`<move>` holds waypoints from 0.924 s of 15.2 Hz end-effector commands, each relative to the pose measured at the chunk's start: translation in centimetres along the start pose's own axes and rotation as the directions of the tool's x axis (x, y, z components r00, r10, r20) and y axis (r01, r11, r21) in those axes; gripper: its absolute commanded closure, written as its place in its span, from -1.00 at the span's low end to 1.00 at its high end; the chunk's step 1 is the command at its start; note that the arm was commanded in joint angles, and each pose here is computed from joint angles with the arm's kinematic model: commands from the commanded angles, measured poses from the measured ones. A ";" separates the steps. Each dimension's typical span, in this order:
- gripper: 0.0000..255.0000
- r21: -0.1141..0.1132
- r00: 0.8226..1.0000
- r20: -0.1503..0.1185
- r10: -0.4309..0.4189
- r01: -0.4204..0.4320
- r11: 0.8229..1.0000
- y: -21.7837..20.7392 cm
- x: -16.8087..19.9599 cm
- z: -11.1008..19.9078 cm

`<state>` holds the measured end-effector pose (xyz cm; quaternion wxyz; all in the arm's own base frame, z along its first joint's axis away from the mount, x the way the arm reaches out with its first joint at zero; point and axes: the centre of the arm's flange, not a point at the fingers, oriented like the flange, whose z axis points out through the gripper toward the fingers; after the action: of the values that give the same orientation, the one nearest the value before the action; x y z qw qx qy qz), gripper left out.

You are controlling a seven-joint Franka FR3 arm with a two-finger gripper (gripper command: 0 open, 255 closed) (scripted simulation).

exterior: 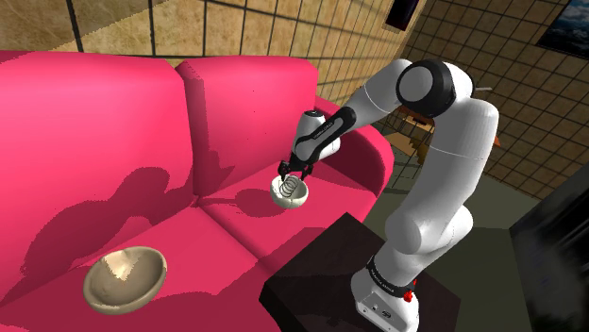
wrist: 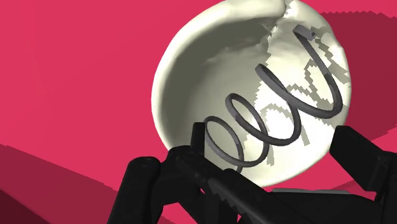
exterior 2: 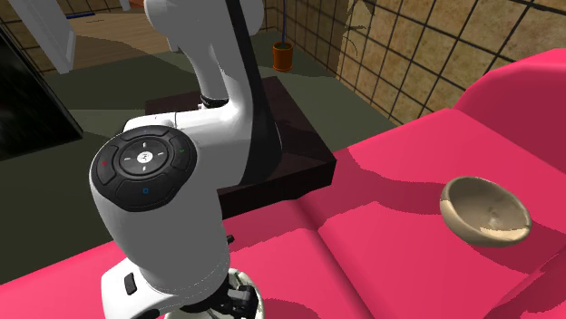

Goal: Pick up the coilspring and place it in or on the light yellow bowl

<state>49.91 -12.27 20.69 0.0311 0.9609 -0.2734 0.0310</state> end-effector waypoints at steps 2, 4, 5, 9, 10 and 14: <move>-1.00 0.000 1.000 0.000 0.000 0.000 1.000 0.0 0.0 0.0; -1.00 0.000 1.000 0.000 0.000 0.000 1.000 0.0 0.0 -2.6; -1.00 0.000 1.000 0.000 0.000 0.000 1.000 0.0 0.0 -4.0; -1.00 0.000 1.000 0.000 0.000 0.000 1.000 0.0 0.0 -5.0; -1.00 0.000 1.000 0.000 0.000 0.000 1.000 0.0 0.0 -5.0; -1.00 0.000 1.000 0.000 0.000 0.000 1.000 0.0 0.0 -5.0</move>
<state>49.70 -11.89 25.66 0.0311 0.9609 -0.2734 0.0310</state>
